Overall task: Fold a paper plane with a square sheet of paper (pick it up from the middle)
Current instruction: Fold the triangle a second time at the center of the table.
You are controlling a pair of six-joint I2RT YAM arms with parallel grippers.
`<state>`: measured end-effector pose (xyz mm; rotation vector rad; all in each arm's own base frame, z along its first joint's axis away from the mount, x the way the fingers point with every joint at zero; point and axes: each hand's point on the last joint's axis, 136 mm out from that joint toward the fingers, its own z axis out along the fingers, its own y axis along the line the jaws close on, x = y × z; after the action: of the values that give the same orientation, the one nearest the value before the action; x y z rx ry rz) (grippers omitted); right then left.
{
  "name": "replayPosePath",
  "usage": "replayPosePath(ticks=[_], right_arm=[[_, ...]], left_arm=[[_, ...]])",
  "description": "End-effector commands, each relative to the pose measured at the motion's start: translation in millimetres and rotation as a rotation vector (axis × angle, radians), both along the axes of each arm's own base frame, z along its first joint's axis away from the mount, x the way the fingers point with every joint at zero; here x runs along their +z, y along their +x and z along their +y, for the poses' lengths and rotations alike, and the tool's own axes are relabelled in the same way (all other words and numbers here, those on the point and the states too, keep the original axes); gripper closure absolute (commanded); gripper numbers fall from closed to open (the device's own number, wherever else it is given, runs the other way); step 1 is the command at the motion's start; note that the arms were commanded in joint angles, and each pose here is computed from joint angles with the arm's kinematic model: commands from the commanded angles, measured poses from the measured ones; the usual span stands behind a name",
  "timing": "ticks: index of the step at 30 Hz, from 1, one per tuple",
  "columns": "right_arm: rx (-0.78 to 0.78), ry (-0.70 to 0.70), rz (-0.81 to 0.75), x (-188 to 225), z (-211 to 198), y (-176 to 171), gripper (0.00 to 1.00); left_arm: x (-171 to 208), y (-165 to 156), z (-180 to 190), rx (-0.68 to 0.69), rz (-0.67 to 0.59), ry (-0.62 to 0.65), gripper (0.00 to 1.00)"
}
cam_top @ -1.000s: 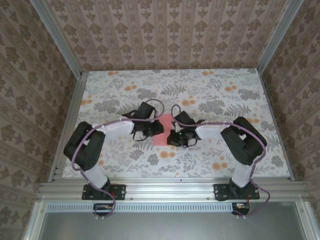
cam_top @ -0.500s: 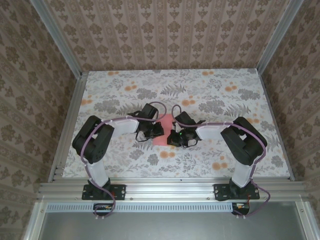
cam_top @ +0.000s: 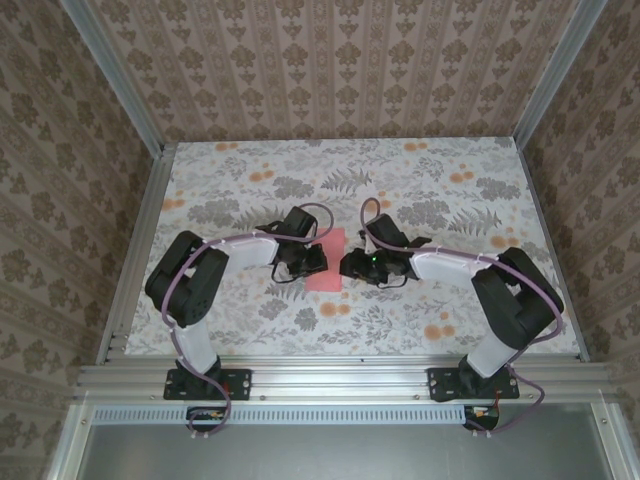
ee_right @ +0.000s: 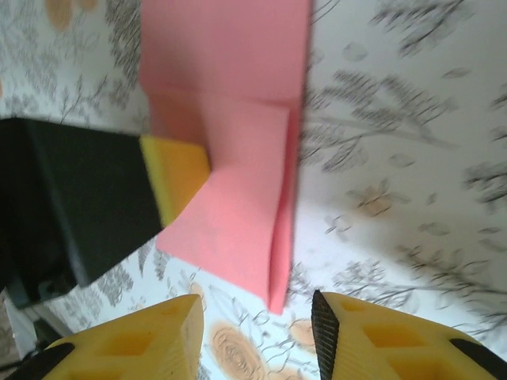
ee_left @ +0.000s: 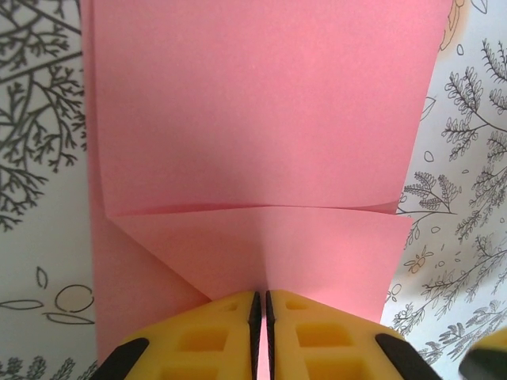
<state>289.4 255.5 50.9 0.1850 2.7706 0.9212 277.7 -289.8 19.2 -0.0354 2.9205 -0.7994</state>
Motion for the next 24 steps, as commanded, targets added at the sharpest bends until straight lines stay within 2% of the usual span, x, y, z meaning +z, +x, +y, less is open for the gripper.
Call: replayPosePath(ticks=[1,6,15,24], right_arm=[[-0.020,-0.022,-0.001,-4,-7,10,0.54],[0.010,0.000,0.005,-6,4,24,0.53],[0.078,0.047,0.031,-15,22,30,0.53],[0.094,0.062,0.026,-16,26,31,0.55]], left_arm=[[6,1,-1,-0.011,-0.006,-0.003,0.84],[30,5,-3,0.007,-0.043,-0.068,0.76],[32,2,17,0.080,-0.041,-0.095,0.61],[25,4,17,0.094,-0.022,-0.124,0.58]])
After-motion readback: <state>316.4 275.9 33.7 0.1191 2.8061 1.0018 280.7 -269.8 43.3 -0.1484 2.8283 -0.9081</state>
